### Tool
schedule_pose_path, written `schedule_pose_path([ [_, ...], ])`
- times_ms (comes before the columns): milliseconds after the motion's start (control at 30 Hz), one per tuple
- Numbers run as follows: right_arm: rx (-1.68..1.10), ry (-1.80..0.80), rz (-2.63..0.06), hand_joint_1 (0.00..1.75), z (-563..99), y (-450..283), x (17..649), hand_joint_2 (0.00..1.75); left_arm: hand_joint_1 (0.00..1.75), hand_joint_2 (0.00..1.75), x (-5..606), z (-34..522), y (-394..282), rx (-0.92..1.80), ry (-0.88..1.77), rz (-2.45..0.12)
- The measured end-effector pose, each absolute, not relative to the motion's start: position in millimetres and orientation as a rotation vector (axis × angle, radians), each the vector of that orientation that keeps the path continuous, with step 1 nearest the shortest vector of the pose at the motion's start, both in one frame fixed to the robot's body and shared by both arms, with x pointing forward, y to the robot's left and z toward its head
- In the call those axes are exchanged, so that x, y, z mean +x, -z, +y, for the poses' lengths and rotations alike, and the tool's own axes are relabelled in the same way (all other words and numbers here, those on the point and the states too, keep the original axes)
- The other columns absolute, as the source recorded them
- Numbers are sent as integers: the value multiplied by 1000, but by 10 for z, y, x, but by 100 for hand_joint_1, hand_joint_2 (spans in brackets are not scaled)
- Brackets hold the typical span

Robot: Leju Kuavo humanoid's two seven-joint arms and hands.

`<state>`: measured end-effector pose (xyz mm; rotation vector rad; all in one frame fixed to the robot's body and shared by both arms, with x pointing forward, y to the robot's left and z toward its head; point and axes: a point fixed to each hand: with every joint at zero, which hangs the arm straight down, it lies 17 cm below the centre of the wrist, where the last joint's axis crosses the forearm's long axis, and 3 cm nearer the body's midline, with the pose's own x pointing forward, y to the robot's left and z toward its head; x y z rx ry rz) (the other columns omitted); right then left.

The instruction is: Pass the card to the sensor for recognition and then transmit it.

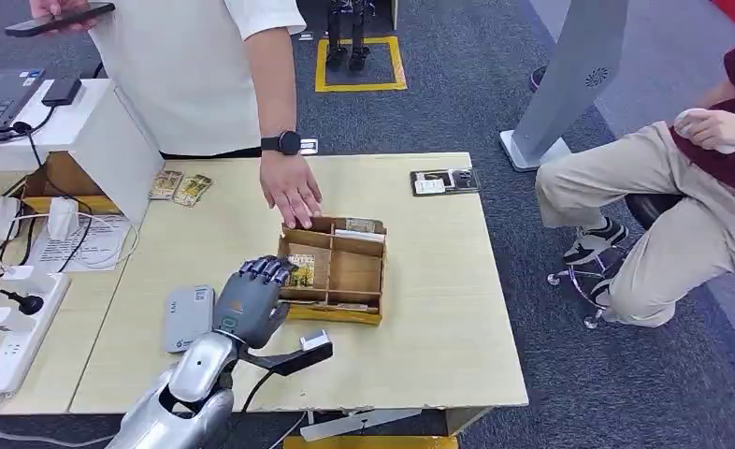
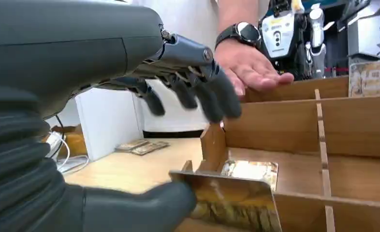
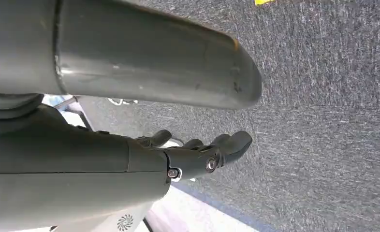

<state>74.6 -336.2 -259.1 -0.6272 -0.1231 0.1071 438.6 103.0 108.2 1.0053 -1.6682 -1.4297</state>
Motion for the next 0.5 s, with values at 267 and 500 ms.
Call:
schedule_pose_path([
  [267,-628,-107,-125,0,-3363,2590,751,0,175,175,4381,978,-927,904,1500,-1630],
  [500,-628,-109,-128,0,-3366,2589,757,0,168,175,4397,989,-869,868,1535,-1617],
])
